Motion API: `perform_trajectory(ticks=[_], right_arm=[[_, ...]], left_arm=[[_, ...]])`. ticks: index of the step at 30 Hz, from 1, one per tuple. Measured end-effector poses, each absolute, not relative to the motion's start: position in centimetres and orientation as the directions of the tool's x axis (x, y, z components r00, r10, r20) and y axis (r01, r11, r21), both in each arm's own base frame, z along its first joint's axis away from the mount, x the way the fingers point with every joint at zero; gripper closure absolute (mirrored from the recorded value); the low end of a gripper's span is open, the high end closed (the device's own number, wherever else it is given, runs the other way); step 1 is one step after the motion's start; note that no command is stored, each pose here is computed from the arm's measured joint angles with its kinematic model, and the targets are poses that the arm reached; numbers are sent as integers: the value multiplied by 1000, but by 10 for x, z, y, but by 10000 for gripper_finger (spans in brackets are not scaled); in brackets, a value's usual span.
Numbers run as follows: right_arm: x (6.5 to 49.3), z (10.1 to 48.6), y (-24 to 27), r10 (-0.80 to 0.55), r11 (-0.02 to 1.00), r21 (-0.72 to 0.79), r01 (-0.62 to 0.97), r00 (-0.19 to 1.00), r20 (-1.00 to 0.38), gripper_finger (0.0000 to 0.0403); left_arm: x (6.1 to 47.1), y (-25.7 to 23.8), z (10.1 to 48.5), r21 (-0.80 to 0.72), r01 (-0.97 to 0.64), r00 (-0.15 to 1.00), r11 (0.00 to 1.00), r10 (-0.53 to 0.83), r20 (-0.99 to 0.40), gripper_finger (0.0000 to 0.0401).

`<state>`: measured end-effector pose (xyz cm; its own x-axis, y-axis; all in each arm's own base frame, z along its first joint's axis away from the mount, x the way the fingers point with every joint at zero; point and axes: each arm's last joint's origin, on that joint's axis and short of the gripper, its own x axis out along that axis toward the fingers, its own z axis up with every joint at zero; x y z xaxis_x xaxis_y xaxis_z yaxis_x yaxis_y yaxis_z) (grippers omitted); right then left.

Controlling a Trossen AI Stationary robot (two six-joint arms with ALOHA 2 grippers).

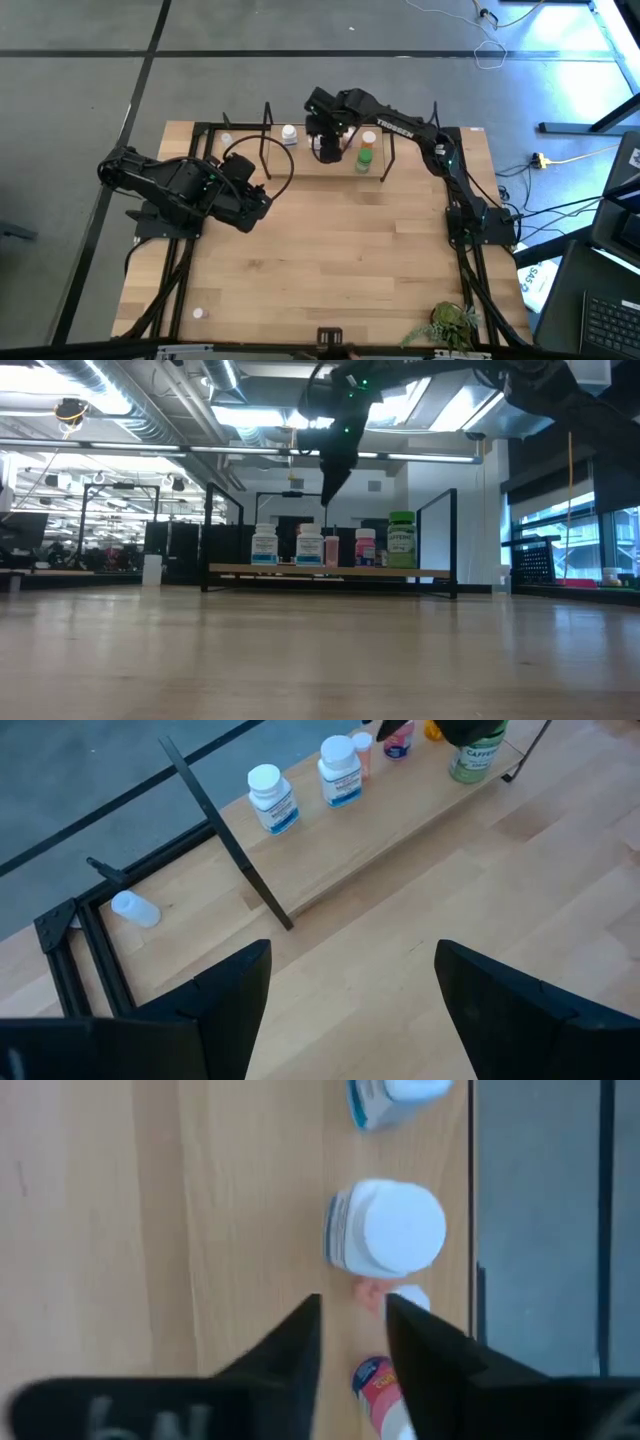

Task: Pick and place medicine bottles onto shelf by color
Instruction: Put the white and blue pill bottle on the shelf

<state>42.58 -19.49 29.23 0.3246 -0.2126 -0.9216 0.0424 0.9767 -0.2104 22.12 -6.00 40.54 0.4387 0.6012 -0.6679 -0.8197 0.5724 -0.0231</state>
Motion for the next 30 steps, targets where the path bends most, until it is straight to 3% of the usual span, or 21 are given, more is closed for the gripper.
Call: perform_trajectory(ticks=[6, 12, 30], right_arm=[[428, 289, -201, -218, 975, -215, 47, 354, -910, 392], [428, 288, -210, -196, 981, -183, 70, 390, -900, 398], [425, 268, -222, -139, 984, -93, 153, 327, -935, 401]], left_arm=[[221, -60, 405, -24, -820, 439, 572, 601, -668, 125], [221, -60, 405, -24, -820, 439, 572, 601, -668, 125], [221, -60, 405, -38, -825, 440, 563, 600, -668, 125]])
